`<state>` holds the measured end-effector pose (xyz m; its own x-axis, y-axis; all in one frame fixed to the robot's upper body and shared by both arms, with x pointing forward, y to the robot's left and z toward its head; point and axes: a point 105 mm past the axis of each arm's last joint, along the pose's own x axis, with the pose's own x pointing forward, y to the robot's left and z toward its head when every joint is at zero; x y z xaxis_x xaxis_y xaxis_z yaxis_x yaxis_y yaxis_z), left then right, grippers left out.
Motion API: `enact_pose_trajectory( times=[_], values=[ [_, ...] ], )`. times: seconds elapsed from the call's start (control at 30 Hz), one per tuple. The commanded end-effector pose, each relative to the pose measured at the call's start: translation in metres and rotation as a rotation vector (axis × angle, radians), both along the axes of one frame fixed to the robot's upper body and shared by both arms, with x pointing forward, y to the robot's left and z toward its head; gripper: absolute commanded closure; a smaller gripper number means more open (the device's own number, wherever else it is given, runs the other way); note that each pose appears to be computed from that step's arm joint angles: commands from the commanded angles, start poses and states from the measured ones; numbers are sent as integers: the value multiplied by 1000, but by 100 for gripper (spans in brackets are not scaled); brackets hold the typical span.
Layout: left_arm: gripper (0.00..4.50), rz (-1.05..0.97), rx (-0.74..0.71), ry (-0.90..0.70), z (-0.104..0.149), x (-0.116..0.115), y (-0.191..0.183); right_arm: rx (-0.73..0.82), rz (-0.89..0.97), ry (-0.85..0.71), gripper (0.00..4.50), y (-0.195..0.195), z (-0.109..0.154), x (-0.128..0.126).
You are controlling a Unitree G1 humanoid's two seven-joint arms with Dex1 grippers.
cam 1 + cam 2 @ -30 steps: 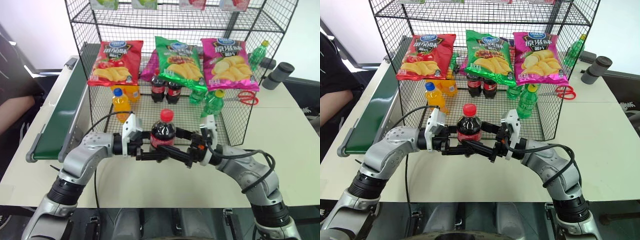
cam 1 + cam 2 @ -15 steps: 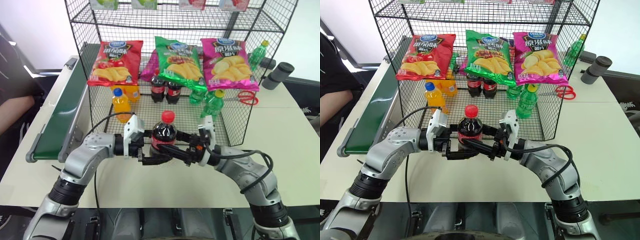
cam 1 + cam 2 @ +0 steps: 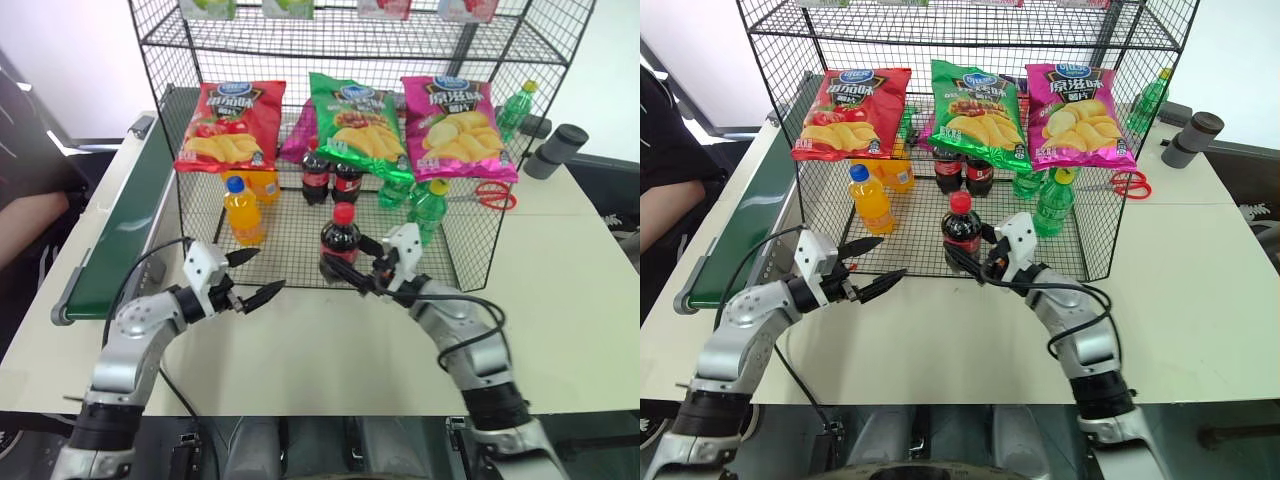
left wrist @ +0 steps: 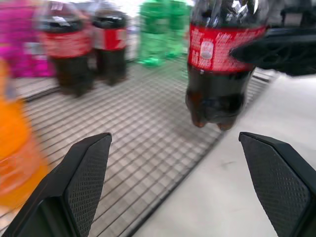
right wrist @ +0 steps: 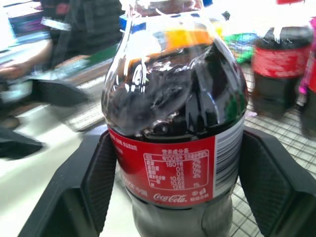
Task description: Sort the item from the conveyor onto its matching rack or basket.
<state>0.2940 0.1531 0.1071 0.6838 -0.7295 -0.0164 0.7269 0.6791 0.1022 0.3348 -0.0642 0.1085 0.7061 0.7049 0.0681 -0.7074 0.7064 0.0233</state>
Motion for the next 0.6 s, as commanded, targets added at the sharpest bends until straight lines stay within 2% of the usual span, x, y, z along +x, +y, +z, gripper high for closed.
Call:
enact_pose_trajectory(
  times=[0.03, 0.27, 0.6],
  values=[
    [10, 88, -61, -102, 20, -1, 6, 5, -50, -174, 150, 10, 25, 15],
    [10, 154, -73, -123, 15, -7, -1, 38, -228, -197, 150, 12, 18, 50],
    [10, 117, -85, -108, 12, -13, -17, 60, -300, -174, 150, 15, 7, 68]
  ],
)
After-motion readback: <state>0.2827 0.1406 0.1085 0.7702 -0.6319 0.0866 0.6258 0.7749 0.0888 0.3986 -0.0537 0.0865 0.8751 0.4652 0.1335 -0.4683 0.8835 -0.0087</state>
